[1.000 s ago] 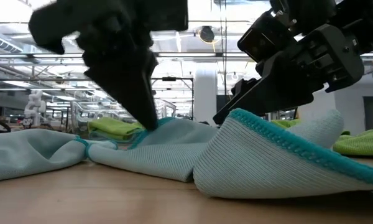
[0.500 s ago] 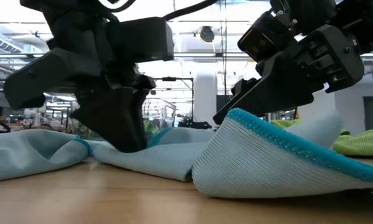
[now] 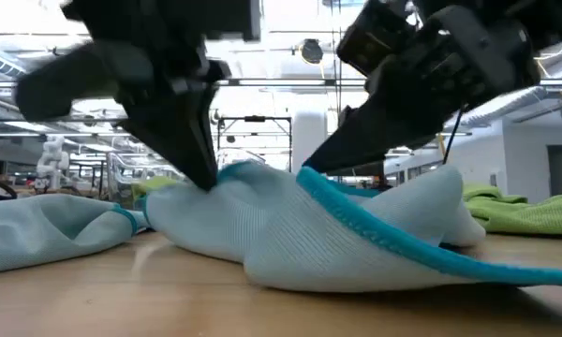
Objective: Fold microfiber towels
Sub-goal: Fold the right blue microfiber cloth
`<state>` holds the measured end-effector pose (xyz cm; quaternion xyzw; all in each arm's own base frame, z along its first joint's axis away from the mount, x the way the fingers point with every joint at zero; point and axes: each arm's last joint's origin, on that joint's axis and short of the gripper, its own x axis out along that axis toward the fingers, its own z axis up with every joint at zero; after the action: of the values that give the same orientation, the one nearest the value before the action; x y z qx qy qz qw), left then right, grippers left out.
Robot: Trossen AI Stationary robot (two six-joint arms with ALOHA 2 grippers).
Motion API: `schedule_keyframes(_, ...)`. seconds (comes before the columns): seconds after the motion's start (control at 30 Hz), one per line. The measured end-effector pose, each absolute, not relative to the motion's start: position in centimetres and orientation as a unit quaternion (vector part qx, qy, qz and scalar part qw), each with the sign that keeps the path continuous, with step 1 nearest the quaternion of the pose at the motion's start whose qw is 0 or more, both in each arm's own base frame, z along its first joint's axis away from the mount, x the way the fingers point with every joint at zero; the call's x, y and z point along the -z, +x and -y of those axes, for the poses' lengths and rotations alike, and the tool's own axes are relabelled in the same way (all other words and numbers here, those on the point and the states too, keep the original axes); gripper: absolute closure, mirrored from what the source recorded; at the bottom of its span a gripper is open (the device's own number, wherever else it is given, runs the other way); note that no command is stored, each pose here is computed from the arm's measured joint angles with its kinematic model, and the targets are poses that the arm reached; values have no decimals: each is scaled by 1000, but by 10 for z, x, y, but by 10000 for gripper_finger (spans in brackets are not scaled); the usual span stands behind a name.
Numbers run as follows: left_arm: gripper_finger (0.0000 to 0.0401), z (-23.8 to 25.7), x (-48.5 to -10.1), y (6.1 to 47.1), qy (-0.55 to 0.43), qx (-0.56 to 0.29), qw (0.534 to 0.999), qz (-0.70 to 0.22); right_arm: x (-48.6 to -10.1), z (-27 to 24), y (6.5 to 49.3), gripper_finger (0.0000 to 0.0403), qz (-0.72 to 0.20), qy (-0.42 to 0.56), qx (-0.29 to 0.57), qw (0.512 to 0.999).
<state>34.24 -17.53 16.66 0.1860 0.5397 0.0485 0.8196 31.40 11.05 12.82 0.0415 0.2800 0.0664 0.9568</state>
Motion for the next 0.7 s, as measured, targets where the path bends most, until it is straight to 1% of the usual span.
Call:
schedule_keyframes(0.1,396,184,-169,340,185,-44,824,-534,-133,-115,319,203,-329,9,-25,944)
schedule_keyframes(0.23,398,190,-169,334,196,-40,819,-537,-130,-117,314,203,-373,-23,-14,927)
schedule_keyframes(0.43,398,197,-175,325,215,-53,819,-529,-132,-117,312,203,-379,-47,-23,924)
schedule_keyframes(0.7,399,201,-190,319,211,-71,839,-497,-132,-114,306,203,-388,-50,-21,920)
